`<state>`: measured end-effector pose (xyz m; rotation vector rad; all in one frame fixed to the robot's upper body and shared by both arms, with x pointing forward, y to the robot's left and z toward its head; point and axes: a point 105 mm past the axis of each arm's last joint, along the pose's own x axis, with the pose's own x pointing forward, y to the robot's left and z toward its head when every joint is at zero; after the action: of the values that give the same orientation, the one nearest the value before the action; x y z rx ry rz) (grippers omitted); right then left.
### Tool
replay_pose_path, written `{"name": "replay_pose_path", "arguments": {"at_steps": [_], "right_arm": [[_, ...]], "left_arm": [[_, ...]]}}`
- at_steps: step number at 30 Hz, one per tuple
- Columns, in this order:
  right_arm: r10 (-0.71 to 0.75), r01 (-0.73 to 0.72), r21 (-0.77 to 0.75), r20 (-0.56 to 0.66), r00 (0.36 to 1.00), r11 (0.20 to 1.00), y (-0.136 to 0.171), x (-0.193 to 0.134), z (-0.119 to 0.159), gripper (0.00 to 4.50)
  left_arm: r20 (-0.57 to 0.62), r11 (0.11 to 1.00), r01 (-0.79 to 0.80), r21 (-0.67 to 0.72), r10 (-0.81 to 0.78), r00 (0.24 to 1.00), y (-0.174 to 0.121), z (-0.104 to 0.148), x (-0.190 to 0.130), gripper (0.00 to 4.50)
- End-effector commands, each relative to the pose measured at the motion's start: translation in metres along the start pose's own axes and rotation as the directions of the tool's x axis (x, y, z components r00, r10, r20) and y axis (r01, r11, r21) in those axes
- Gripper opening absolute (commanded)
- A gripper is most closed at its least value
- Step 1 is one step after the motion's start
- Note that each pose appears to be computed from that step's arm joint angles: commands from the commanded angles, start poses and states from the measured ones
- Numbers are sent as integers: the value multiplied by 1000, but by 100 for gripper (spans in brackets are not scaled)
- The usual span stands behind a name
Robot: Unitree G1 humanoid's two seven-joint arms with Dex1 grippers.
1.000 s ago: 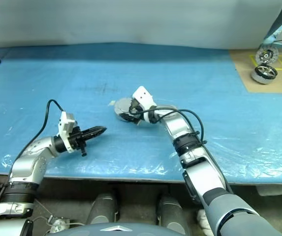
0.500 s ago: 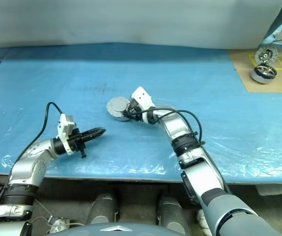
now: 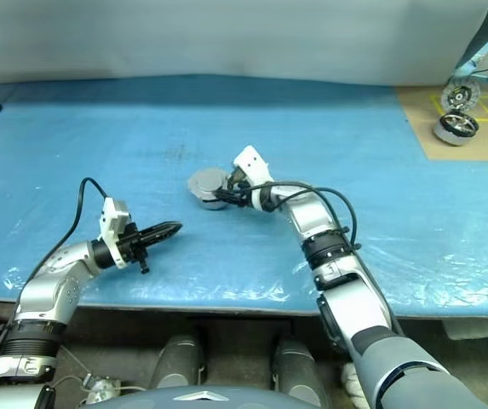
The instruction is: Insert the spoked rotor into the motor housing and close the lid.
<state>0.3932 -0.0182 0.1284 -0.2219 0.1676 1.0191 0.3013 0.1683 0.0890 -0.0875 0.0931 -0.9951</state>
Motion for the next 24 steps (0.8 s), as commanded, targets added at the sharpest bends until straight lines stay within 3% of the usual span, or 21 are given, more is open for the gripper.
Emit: {"name": "replay_pose_path", "arguments": {"at_steps": [1,2,13,24], "right_arm": [[13,-8,-57,84,996,998,1,-1,31,420],[23,-18,-63,87,996,998,3,0,33,447],[26,-20,-76,83,996,997,13,27,36,447],[-22,22,-151,3,1000,988,12,45,14,447]], "left_arm": [[26,999,10,37,-11,1000,1,10,1,4],[26,999,9,37,-10,1000,2,11,1,4],[22,999,1,42,-2,1000,5,8,1,4],[17,999,4,53,-5,1000,-1,8,3,4]]}}
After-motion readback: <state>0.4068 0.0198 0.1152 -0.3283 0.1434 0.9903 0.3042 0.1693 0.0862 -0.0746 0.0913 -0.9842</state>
